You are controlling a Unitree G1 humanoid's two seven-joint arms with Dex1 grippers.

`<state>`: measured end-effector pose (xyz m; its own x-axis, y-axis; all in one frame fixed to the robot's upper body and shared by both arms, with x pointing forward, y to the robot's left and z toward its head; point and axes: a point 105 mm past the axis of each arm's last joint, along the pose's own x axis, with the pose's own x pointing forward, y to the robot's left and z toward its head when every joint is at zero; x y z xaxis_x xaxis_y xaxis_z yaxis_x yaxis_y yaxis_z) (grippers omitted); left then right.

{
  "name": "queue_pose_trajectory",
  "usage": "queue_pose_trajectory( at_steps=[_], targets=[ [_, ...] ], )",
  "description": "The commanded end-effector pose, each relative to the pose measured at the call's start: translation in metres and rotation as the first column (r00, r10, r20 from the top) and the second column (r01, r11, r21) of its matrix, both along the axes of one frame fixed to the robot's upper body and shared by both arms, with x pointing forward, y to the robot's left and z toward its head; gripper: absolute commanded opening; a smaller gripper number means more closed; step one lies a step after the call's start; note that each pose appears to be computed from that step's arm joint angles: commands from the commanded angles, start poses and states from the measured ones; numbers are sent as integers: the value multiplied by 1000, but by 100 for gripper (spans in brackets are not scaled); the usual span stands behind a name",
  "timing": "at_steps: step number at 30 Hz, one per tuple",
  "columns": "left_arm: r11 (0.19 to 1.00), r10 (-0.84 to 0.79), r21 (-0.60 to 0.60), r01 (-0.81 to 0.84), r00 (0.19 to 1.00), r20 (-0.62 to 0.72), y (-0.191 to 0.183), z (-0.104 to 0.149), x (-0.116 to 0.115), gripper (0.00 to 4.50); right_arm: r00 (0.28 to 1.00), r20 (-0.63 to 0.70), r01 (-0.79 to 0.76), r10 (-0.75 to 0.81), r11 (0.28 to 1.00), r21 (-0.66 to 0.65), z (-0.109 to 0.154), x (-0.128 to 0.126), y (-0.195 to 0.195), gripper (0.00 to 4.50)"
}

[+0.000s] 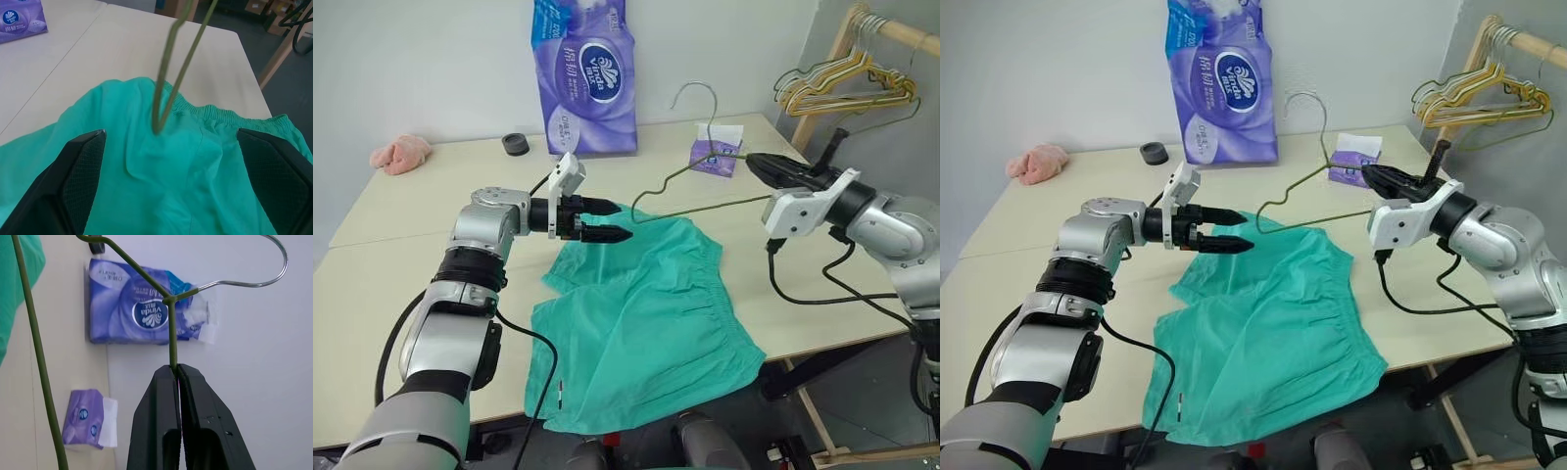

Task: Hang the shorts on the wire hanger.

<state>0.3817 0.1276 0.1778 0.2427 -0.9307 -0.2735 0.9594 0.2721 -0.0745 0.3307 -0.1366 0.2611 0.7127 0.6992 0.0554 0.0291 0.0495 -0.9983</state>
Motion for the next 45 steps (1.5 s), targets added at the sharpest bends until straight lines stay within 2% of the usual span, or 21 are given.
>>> queue_pose_trajectory(
  at_steps=[1, 9, 14, 19, 30, 36, 40, 45],
  targets=[
    [999, -33, -4, 33, 999, 33, -6, 6, -2, 450, 995, 50, -81, 81, 997, 4, 15, -12, 17, 2],
    [987, -158, 31, 159, 987, -36, -19, -18, -29, 450, 993, 22, -116, 115, 993, 16, 10, -14, 28, 2],
    [989, -146, 19, 148, 988, -53, -22, -21, -31, 450, 991, 15, -135, 135, 991, 18, 9, -16, 32, 2],
    [992, -124, 13, 125, 992, -27, -24, -18, -26, 340, 988, -1, -156, 156, 988, 19, 6, -19, 39, 0],
    [984, -173, 27, 175, 983, -67, -25, -27, -39, 11, 988, -31, -151, 152, 988, 14, 1, -19, 40, 0],
    [984, -174, 31, 176, 982, -73, -25, -30, -41, 3, 986, -37, -160, 160, 987, 7, -1, -22, 41, 0],
    [984, -170, 43, 173, 983, -74, -24, -33, -43, 0, 986, -72, -150, 151, 989, 21, -4, -22, 38, 103],
    [989, -118, 87, 122, 992, -42, -17, -38, -37, 0, 979, -128, -157, 158, 987, 16, -15, -29, 34, 269]
  ],
)
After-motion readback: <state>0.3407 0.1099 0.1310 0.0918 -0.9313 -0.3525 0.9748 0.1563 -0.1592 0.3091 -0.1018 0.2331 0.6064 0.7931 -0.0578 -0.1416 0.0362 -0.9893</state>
